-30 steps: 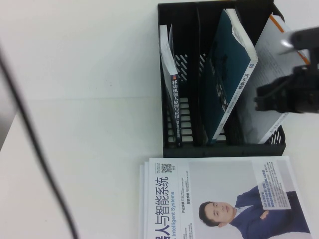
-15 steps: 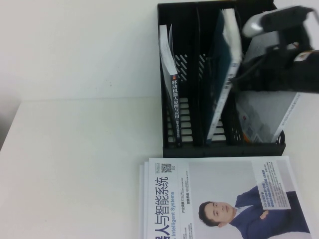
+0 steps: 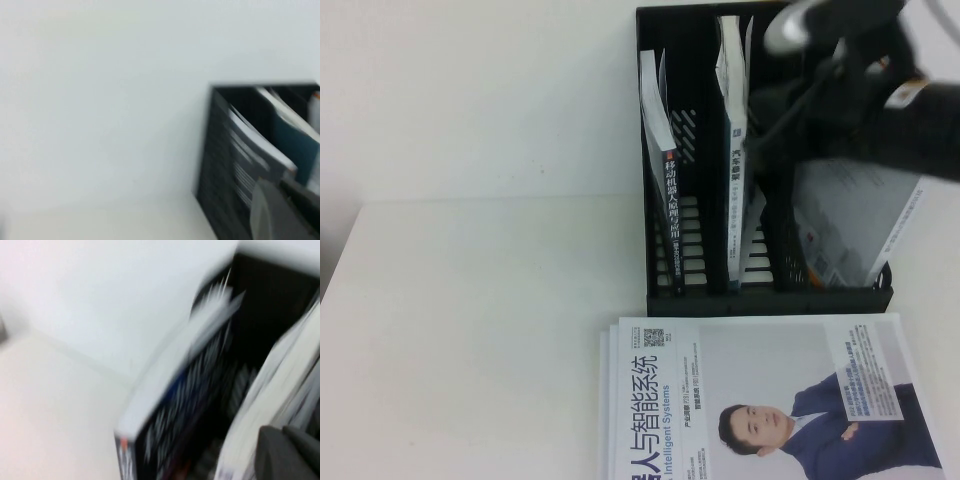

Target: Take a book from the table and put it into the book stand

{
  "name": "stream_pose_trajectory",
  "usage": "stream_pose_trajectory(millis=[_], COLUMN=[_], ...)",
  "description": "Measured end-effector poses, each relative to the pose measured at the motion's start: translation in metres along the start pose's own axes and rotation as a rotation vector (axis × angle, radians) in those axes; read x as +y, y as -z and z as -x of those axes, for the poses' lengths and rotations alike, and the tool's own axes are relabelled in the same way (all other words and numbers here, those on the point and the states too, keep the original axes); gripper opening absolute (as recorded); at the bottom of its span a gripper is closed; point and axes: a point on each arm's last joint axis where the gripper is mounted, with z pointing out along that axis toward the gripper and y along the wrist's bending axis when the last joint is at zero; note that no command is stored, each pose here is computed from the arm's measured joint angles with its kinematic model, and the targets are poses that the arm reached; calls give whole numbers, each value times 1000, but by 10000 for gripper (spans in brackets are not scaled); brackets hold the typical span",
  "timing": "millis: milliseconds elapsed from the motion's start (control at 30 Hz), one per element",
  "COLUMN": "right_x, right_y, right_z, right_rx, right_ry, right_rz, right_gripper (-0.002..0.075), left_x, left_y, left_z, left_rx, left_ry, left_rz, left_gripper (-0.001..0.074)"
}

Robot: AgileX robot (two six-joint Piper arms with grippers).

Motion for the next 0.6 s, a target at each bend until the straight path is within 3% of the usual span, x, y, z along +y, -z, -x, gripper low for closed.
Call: stream_pose_trajectory(millis=[167, 333, 600], right_x=[3, 11, 17], right_y=[58, 110, 157], right_z=[38, 48, -6], right_rx=[-130, -143, -36], right_ry=[22, 60, 77], right_rz=[13, 74, 76], right_gripper=[-3, -3, -3], left_x=[9, 20, 35], left_y=[2, 6, 8], left_z=[7, -15, -76], left_rx=[-150, -196, -131], left_ry=[-105, -142, -113], left_rz=[87, 110, 83], left_gripper=[-2, -2, -2])
